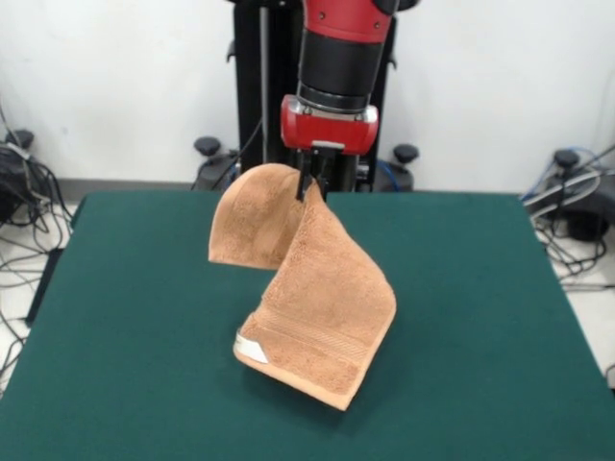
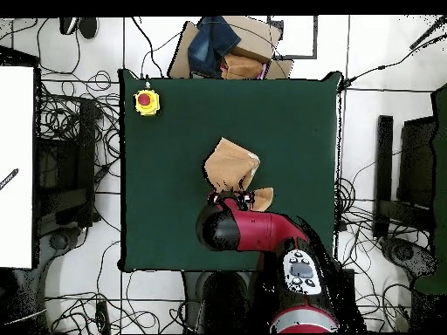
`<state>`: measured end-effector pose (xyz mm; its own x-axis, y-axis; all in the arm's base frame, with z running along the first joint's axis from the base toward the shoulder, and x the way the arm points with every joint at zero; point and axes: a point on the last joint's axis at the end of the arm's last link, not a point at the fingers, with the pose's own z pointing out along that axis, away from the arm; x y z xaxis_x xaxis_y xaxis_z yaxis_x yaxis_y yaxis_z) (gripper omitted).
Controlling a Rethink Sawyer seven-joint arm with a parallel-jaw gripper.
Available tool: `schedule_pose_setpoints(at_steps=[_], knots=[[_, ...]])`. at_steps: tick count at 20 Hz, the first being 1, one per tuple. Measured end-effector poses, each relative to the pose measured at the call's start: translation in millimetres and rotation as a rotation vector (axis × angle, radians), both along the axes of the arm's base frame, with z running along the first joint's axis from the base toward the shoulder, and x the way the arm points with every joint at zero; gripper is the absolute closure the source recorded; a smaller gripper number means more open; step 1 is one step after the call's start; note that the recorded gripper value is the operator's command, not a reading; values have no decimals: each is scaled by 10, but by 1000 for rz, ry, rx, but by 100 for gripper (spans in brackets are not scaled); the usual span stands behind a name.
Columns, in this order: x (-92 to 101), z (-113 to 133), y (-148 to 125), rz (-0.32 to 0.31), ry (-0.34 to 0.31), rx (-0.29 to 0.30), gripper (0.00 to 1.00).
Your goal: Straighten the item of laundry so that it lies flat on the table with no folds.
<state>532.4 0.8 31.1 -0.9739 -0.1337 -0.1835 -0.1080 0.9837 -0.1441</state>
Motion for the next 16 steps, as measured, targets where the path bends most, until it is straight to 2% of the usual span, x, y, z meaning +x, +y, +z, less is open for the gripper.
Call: schedule_pose_setpoints(at_steps=[9, 16], knots=[[27, 4, 56, 2, -12, 2, 100], [27, -8, 364, 39, -10, 8, 100]])
